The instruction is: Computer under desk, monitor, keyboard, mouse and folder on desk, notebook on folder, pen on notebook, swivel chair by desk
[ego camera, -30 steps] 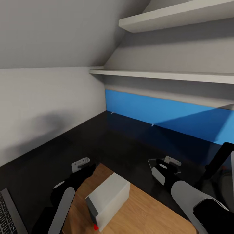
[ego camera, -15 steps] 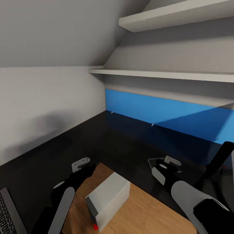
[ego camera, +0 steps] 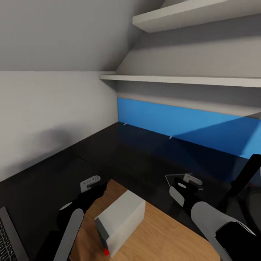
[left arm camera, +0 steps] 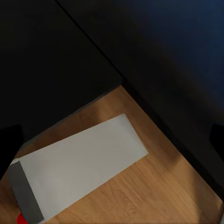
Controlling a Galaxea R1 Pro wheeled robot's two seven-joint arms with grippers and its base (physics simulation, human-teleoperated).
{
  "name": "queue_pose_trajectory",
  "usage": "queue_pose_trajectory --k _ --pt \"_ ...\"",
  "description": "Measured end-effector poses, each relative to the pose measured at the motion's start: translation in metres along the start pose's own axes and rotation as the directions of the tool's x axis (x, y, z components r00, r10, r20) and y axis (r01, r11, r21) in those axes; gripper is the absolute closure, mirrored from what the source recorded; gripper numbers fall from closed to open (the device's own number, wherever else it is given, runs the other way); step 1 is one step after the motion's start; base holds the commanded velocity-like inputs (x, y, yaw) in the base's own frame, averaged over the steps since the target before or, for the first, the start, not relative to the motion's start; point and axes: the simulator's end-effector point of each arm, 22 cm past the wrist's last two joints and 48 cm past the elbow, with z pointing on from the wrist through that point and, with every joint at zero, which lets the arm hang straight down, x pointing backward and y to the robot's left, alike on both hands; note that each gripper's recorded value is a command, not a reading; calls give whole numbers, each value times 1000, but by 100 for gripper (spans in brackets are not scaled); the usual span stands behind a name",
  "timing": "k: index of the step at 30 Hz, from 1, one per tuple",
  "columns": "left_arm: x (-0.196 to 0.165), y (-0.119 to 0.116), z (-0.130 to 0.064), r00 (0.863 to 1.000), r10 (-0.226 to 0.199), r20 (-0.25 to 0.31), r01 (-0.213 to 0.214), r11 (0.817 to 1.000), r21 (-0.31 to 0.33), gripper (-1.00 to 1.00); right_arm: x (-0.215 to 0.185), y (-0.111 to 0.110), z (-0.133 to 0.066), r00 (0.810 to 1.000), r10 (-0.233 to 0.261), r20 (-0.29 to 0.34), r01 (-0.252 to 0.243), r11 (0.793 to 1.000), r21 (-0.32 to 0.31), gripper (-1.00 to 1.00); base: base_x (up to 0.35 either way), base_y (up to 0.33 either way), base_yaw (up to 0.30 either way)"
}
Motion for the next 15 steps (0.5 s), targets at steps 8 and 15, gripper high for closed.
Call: queue_pose_trajectory --k 8,15 --pt "10 6 7 1000 0 1 0 1000 0 -100 2 6 4 1000 -10 29 11 1000 -14 -100 0 0 0" --pt "17 9 11 1000 0 1 0 1000 0 -100 2 14 5 999 6 40 -4 999 -34 -100 0 0 0"
